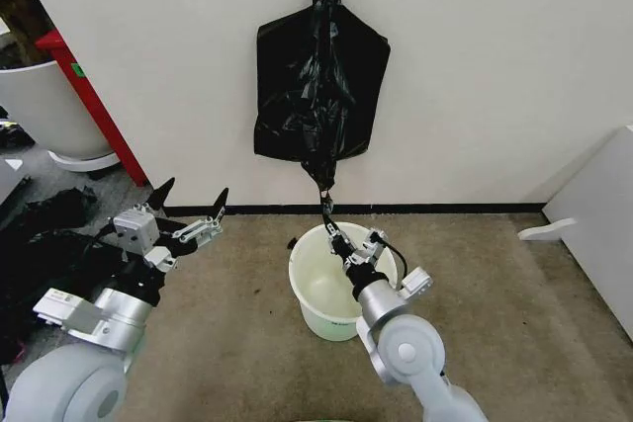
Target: Place the garbage bag over the trash bin.
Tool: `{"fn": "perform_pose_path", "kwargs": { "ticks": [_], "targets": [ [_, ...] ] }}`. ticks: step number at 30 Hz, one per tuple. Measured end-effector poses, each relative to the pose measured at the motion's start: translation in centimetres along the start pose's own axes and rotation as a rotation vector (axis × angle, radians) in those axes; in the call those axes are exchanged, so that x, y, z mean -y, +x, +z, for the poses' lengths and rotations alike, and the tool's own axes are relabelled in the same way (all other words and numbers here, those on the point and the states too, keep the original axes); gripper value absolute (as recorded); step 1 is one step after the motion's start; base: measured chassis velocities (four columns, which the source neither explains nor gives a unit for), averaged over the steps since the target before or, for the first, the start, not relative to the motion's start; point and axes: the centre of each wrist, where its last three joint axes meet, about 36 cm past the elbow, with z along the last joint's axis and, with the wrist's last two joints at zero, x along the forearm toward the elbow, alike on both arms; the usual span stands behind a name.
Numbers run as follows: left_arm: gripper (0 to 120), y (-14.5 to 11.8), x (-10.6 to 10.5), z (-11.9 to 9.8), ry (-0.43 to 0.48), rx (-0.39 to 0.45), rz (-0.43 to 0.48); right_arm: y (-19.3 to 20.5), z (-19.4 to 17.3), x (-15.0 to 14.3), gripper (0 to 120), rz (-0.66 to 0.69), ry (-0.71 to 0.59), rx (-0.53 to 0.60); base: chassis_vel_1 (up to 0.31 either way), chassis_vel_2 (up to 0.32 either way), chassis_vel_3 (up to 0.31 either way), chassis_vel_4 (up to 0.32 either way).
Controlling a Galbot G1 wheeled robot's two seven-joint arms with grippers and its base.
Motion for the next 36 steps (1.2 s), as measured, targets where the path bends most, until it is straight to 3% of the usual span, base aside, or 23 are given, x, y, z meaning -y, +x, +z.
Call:
{"fn": "perform_pose_path", "kwargs": {
  "ticks": [22,30,36],
  "targets": [
    [100,0.0,0.6,-0.7,-0.001,0.006,0.02,2.7,3.0,0.2,0,0.029,0.016,-0.015,0.0,0.0,0.0,0.0],
    [100,-1.8,-0.2,-1.5,-0.055,0.019,0.058,2.9,3.4,-0.1,0,0.024,0.046,-0.008,0.0,0.0,0.0,0.0],
    [100,-4.1,-1.6,-2.4,-0.097,0.021,0.064,2.4,3.1,0.3,0,0.015,0.148,0.014,0.0,0.0,0.0,0.0]
  ]
}}
